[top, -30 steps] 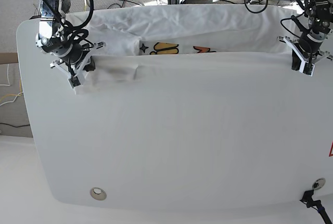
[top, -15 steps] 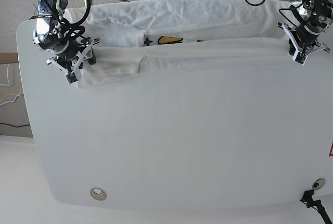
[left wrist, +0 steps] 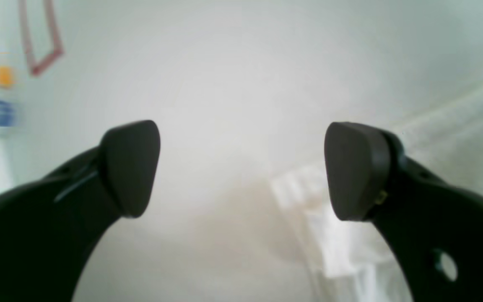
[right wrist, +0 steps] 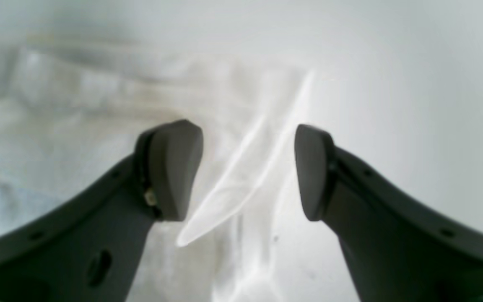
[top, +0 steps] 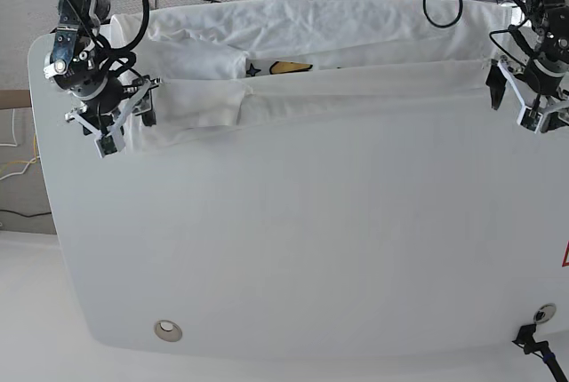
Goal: Fold the T-shirt properly
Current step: 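Fold the hem over toward the collar with both grippers and release, then grasp the folded strip's end with the left gripper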
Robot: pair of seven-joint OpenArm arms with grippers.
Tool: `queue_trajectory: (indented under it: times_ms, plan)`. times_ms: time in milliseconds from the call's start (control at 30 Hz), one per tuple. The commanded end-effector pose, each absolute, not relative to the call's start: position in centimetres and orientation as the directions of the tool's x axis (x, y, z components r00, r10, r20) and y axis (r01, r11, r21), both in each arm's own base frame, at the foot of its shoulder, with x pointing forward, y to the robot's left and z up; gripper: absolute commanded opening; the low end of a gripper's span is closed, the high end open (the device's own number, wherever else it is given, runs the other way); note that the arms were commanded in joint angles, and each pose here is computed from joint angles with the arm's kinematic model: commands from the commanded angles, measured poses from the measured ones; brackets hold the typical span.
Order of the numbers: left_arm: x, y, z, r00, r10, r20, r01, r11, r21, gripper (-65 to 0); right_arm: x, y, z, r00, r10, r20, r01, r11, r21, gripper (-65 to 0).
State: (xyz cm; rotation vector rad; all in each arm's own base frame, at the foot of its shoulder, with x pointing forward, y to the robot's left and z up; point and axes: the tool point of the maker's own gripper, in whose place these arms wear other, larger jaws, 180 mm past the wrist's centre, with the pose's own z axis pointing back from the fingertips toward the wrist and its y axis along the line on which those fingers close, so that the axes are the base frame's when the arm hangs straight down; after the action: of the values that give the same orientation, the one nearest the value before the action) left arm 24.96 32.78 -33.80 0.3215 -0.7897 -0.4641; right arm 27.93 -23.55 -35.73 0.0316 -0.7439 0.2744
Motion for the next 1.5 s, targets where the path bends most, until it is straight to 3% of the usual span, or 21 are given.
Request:
queue_trajectory:
  times_ms: [0, 200, 267, 300, 367, 400, 433, 467, 833, 1100, 1467]
  plan:
    - [26.6, 31.1, -31.2, 0.522, -0.554, 0.649, 0.304, 0.831, 0.465, -6.4, 29.8, -23.6, -32.4, 0.62, 0.234, 0.749, -0.242, 0.965, -0.101, -28.2]
    - [26.4, 26.2, -31.3, 0.467, -0.517, 0.717, 0.343, 0.854, 0.392, -6.7, 30.7, -20.4, -30.6, 0.538, 0.267, 0.799, -0.326, 0.941, -0.095, -28.5]
    - [25.7, 24.9, -32.2, 0.476, -0.493, 0.728, 0.358, 0.865, 0.352, -10.1, 30.1, -18.8, -31.4, 0.535, 0.273, 0.8, -0.372, 0.926, -0.067, -34.3]
    - [25.1, 24.7, -32.8, 0.491, -0.483, 0.725, 0.36, 0.87, 0.336, -16.3, 29.5, -18.2, -32.1, 0.546, 0.273, 0.792, -0.387, 0.921, -0.051, -40.7]
    - [24.0, 24.3, -33.7, 0.516, -0.466, 0.719, 0.363, 0.879, 0.309, -37.5, 28.3, -17.4, -33.3, 0.568, 0.268, 0.778, -0.402, 0.915, -0.022, -60.3]
    - [23.6, 24.1, -34.1, 0.525, -0.457, 0.718, 0.363, 0.883, 0.297, -50.7, 27.8, -17.1, -33.7, 0.579, 0.259, 0.773, -0.4, 0.916, -0.007, -65.0]
    - [23.2, 24.1, -34.5, 0.537, -0.451, 0.713, 0.362, 0.887, 0.288, -62.0, 27.3, -17.0, -34.2, 0.591, 0.255, 0.765, -0.401, 0.916, 0.004, -65.0]
    - [22.6, 24.0, -35.0, 0.552, -0.447, 0.704, 0.365, 0.889, 0.278, -65.0, 26.6, -16.7, -35.0, 0.607, 0.256, 0.752, -0.411, 0.911, 0.021, -65.0]
    - [17.6, 24.5, -42.0, 0.717, -0.378, 0.586, 0.373, 0.918, 0.135, -65.0, 23.9, -17.5, -41.7, 0.731, 0.149, 0.666, -0.346, 0.922, 0.174, -65.0]
    - [21.6, 22.2, -43.4, 0.684, -0.405, 0.607, 0.443, 0.891, 0.095, -65.0, 26.1, -20.2, -44.4, 0.748, 0.054, 0.662, -0.269, 0.936, 0.227, -65.0]
    - [26.8, 23.2, -43.0, 0.667, -0.361, 0.652, 0.403, 0.911, 0.092, -65.0, 31.6, -23.3, -43.2, 0.696, -0.008, 0.718, -0.221, 0.949, 0.224, -65.0]
